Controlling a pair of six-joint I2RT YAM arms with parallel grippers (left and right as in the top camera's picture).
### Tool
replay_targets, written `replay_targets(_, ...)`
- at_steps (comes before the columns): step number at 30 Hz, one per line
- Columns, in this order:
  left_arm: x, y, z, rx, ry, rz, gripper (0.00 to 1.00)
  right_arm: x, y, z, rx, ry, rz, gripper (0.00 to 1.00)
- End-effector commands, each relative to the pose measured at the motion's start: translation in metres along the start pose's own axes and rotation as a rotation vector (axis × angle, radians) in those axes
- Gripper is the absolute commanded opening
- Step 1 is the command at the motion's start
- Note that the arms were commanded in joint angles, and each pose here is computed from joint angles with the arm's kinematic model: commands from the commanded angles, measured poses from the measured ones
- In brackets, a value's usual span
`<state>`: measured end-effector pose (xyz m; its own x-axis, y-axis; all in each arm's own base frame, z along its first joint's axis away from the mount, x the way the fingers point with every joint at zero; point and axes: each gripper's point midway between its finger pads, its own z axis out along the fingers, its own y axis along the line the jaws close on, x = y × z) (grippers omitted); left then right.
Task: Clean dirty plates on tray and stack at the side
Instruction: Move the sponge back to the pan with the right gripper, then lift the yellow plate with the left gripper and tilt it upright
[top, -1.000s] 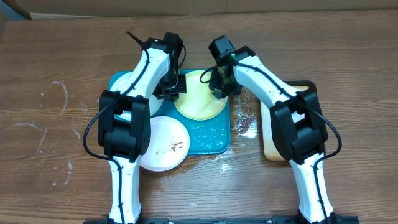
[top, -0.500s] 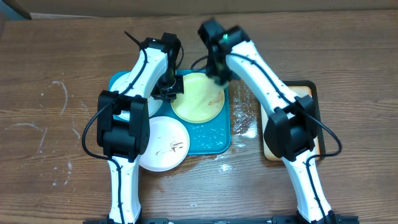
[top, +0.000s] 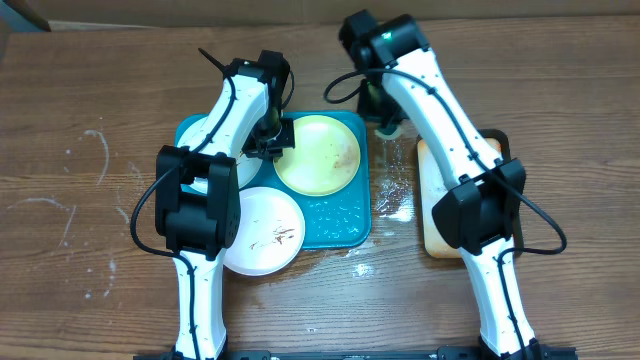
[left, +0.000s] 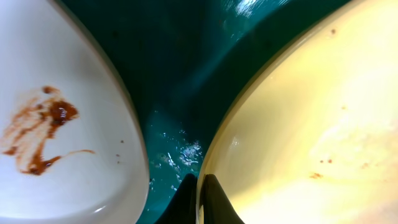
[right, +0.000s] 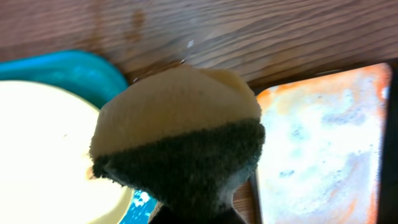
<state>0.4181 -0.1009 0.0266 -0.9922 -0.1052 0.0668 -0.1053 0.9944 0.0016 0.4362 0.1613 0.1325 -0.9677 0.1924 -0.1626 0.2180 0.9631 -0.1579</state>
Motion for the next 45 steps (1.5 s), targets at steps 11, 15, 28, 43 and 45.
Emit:
replay_targets(11, -0.008, 0.025, -0.173, -0.139, -0.382, -0.017, 0.04, -0.04, -0.092, -0.014, -0.082, 0.018, 0.252, 0.04)
replay_targets(15, 0.016, 0.032, -0.195, -0.261, -0.407, 0.009, 0.04, -0.033, -0.104, 0.003, -0.077, 0.089, 0.253, 0.04)
replay_targets(28, 0.049, 0.03, -0.226, -0.619, -0.528, 0.003, 0.04, 0.006, -0.109, 0.066, 0.014, 0.258, 0.209, 0.04)
replay_targets(43, 0.018, 0.019, -0.21, -0.911, -0.63, 0.05, 0.04, 0.024, -0.122, 0.103, 0.037, 0.332, 0.238, 0.04)
replay_targets(45, 0.017, 0.011, -0.213, -0.948, -0.671, 0.07, 0.04, 0.024, -0.124, 0.103, 0.031, 0.336, 0.242, 0.04)
